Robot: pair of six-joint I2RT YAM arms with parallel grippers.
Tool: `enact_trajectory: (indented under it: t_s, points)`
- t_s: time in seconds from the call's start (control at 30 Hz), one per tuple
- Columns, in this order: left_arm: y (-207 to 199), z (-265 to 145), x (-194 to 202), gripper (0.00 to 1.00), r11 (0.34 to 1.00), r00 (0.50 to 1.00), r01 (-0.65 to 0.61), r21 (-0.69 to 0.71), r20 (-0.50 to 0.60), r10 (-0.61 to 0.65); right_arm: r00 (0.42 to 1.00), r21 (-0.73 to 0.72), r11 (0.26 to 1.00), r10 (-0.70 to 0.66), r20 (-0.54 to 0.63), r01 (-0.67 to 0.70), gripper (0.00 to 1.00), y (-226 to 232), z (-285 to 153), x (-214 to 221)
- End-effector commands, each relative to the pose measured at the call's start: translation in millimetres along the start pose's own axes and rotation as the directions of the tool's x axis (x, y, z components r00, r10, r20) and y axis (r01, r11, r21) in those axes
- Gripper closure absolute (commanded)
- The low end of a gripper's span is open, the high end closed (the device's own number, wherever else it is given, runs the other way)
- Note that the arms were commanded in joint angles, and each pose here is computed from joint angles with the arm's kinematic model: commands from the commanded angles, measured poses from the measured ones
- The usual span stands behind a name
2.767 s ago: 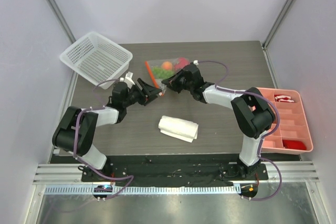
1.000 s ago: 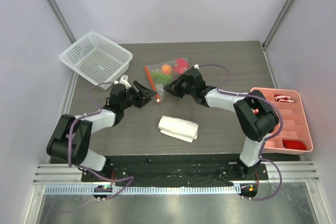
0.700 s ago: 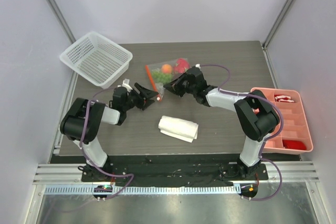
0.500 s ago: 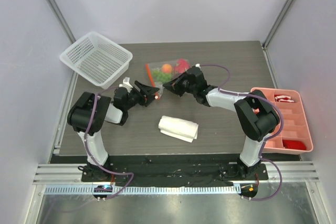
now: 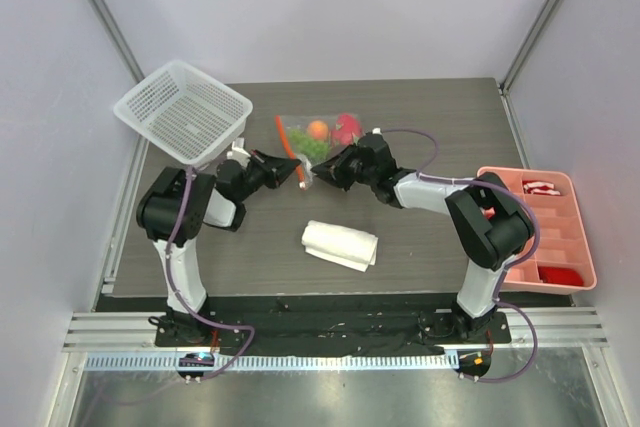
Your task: Open the zip-top bag and remove the fake food
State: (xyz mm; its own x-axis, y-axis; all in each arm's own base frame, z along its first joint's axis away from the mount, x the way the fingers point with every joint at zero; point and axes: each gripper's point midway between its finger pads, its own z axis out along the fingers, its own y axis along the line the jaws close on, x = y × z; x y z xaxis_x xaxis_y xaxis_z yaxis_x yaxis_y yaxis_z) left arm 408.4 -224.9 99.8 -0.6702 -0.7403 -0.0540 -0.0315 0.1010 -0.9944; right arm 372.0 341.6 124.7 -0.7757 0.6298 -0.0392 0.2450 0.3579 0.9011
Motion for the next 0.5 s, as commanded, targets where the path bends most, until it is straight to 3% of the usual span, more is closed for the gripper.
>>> enact_trajectory:
  t_s: [0.0,0.03,0.07,0.17,0.23,0.47]
  points:
    - [-68,-9,1,1.0,0.977,0.989,-0.146,0.153,0.003,0.147,0.996,-0.042,0.995,-0.087,0.011,0.087,0.71,17,-14,-2]
    - [-71,-12,2,1.0,0.977,0.989,-0.147,0.156,-0.001,0.149,0.995,-0.033,0.994,-0.104,0.01,0.104,0.61,14,-15,-1]
    - [-74,-16,7,1.0,0.977,0.989,-0.145,0.157,-0.009,0.148,0.994,-0.034,0.993,-0.113,0.006,0.113,0.44,11,-17,1]
    - [-68,-20,10,1.0,0.985,0.992,-0.122,0.12,-0.018,0.125,0.992,-0.052,0.991,-0.125,0.005,0.125,0.24,9,-22,11]
    - [-68,-22,14,1.0,0.989,0.996,-0.084,0.122,-0.032,0.089,0.992,-0.077,0.989,-0.129,-0.014,0.128,0.2,12,-24,26]
    - [-79,-31,25,1.0,0.98,0.998,-0.004,0.197,-0.056,0.015,1.0,-0.228,0.974,-0.015,0.011,0.017,0.2,26,-32,40]
